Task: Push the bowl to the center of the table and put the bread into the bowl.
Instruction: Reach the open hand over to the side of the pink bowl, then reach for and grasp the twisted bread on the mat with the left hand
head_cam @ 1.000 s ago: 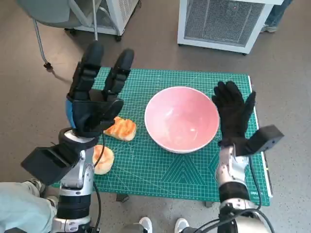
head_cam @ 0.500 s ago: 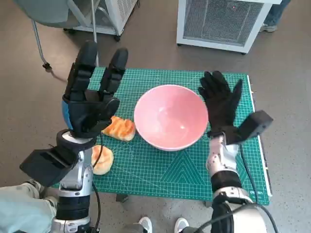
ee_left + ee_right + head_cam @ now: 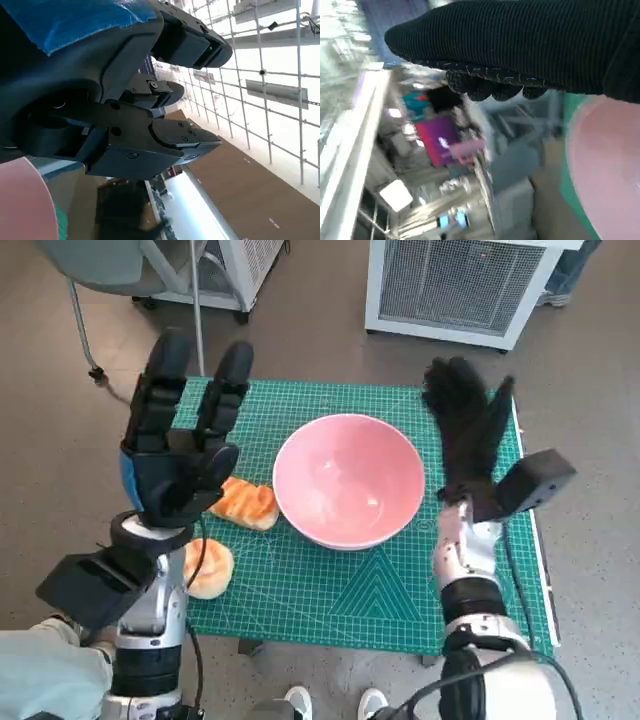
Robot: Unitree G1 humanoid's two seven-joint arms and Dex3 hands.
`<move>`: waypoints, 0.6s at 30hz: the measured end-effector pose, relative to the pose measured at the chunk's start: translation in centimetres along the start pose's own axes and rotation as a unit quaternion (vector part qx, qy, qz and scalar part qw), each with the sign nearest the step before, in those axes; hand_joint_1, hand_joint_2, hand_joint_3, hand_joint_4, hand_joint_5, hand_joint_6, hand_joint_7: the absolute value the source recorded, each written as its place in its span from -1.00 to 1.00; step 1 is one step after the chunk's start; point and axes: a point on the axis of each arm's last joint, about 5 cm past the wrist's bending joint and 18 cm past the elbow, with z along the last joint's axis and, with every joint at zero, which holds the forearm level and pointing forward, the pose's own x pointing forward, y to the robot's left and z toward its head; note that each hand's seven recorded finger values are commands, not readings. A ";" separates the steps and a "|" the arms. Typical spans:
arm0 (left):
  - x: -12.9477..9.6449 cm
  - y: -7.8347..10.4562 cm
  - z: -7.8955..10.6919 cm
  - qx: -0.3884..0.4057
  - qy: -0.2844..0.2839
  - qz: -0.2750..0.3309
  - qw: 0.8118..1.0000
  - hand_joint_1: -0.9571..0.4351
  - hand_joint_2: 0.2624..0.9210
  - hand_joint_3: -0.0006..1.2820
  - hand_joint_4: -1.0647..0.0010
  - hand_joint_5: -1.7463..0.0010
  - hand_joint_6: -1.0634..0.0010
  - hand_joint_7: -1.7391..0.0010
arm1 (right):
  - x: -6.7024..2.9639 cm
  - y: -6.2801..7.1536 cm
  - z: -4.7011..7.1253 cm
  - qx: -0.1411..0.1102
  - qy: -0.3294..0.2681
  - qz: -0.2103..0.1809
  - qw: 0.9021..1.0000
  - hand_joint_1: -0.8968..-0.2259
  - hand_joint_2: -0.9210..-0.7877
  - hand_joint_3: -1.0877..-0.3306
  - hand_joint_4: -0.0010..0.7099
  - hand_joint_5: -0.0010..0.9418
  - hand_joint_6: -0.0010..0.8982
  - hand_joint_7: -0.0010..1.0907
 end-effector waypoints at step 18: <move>1.3 4.7 2.5 0.129 0.001 -0.075 0.989 0.29 1.00 -0.70 0.30 1.00 0.18 1.00 | -0.54 1.6 6.2 -0.048 -0.204 0.149 0.966 -0.13 -1.00 -0.12 -0.25 -0.98 -1.00 0.37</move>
